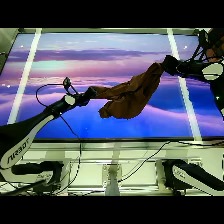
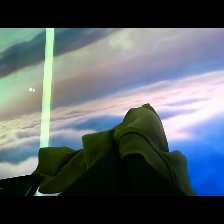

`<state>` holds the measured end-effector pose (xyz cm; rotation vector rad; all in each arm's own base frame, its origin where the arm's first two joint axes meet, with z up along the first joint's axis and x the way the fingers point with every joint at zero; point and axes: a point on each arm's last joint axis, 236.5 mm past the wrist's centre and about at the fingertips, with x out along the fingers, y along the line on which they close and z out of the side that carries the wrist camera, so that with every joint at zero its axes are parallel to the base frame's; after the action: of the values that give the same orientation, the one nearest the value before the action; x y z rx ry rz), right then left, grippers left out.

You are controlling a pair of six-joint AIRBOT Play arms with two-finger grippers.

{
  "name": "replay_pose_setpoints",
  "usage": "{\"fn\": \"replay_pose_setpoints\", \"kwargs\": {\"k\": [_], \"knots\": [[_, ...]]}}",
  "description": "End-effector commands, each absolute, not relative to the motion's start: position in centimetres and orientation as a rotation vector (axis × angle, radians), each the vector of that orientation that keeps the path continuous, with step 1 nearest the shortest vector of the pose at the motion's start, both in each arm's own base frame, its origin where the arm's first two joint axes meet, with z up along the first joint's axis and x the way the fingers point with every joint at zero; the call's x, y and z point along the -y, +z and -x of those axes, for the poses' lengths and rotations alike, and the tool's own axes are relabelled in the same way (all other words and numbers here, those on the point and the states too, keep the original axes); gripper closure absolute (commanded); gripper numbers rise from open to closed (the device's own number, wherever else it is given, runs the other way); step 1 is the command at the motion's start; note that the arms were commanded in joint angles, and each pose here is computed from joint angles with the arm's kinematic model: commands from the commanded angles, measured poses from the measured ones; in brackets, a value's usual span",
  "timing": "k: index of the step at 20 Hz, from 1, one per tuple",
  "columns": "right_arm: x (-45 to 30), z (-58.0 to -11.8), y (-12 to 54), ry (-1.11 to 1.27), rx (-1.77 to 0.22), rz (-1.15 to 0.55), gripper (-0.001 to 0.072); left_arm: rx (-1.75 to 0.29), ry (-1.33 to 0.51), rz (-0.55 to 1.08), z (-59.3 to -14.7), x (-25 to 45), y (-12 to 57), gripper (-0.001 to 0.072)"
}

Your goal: Fold the clothes and pants, and hang the long-sleeved shirts on hangers.

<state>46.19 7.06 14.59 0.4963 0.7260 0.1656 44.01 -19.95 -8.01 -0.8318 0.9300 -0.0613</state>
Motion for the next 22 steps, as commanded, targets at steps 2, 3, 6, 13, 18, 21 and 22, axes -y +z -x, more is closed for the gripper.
{"fn": "replay_pose_setpoints", "kwargs": {"k": [2, 3, 6, 13, 18, 21, 22], "knots": [[-7.1, -46.2, 14.7, 0.166, -0.725, -0.495, 0.0698, -1.117, -0.088, 0.875, -41.3, 20.5, -9.6, 0.006], [-7.0, -46.2, 14.7, 0.166, -0.725, -0.495, 0.0698, -1.151, -0.098, 0.874, -40.8, 20.3, -9.7, 0.006], [-7.1, -46.2, 14.7, 0.166, -0.725, -0.495, 0.0699, -1.196, -0.102, 0.894, -40.2, 19.5, -9.6, 0.006], [-7.1, -46.2, 14.6, 0.166, -0.726, -0.495, 0.0698, -1.138, -0.173, 0.858, -40.5, 19.3, -6.4, 0.0061], [-7.1, -46.1, 14.6, 0.166, -0.727, -0.495, 0.0698, -1.08, -0.209, 0.829, -40.7, 19.2, -3.7, 0.0061], [-7.1, -46.1, 14.6, 0.166, -0.727, -0.495, 0.0698, -1.102, -0.256, 0.75, -39.6, 19.3, -3.3, 0.0061], [-7.1, -46.1, 14.6, 0.166, -0.727, -0.495, 0.0698, -1.144, -0.271, 0.728, -38.7, 19.5, -3.8, 0.0061]]}}
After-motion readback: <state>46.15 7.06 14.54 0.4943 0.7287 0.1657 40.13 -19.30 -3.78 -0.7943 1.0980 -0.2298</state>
